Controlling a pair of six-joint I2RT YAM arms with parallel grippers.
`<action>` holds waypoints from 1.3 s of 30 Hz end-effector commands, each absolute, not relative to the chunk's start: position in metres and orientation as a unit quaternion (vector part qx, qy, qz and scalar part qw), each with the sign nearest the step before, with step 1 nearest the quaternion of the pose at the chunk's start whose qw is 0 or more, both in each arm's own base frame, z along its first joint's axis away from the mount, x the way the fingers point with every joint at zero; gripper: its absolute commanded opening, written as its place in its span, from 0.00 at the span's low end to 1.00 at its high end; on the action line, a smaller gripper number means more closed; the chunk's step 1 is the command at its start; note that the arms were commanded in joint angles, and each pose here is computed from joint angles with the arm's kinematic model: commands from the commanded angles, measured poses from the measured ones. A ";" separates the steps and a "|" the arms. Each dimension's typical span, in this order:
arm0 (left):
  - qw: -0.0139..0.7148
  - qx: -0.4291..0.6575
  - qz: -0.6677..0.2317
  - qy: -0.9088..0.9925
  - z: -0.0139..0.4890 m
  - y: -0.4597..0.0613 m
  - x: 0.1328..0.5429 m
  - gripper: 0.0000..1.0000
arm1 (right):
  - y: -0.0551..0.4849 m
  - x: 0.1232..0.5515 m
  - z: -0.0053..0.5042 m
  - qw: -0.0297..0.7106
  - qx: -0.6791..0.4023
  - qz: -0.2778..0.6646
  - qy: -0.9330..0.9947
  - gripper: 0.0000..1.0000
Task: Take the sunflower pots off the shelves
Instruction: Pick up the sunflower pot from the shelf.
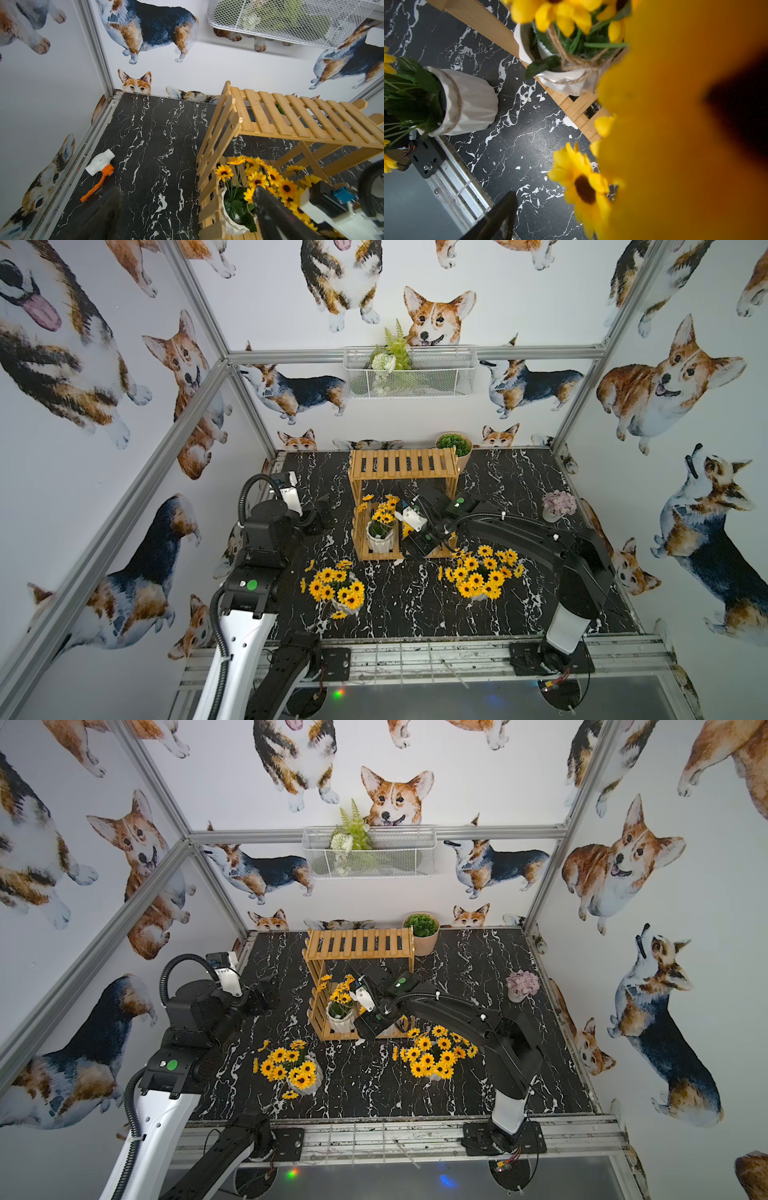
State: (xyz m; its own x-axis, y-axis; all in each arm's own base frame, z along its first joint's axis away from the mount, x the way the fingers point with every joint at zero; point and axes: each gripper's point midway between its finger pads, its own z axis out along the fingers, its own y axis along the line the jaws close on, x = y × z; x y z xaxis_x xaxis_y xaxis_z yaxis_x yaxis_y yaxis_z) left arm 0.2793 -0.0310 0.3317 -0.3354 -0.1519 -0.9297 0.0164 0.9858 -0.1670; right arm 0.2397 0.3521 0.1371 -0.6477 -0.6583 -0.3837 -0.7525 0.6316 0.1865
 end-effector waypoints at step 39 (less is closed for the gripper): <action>0.590 -0.042 -0.071 0.803 0.338 -0.029 0.280 1.00 | 0.341 0.268 0.105 0.150 -0.429 0.067 0.888 0.40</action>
State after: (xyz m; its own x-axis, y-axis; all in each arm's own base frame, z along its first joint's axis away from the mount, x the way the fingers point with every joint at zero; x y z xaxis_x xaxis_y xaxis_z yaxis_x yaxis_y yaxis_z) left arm 0.2780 -0.0305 0.3299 -0.3331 -0.1489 -0.9311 0.0169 0.9864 -0.1638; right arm 0.2646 0.3448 0.1068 -0.5988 -0.7277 -0.3344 -0.7775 0.6284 0.0246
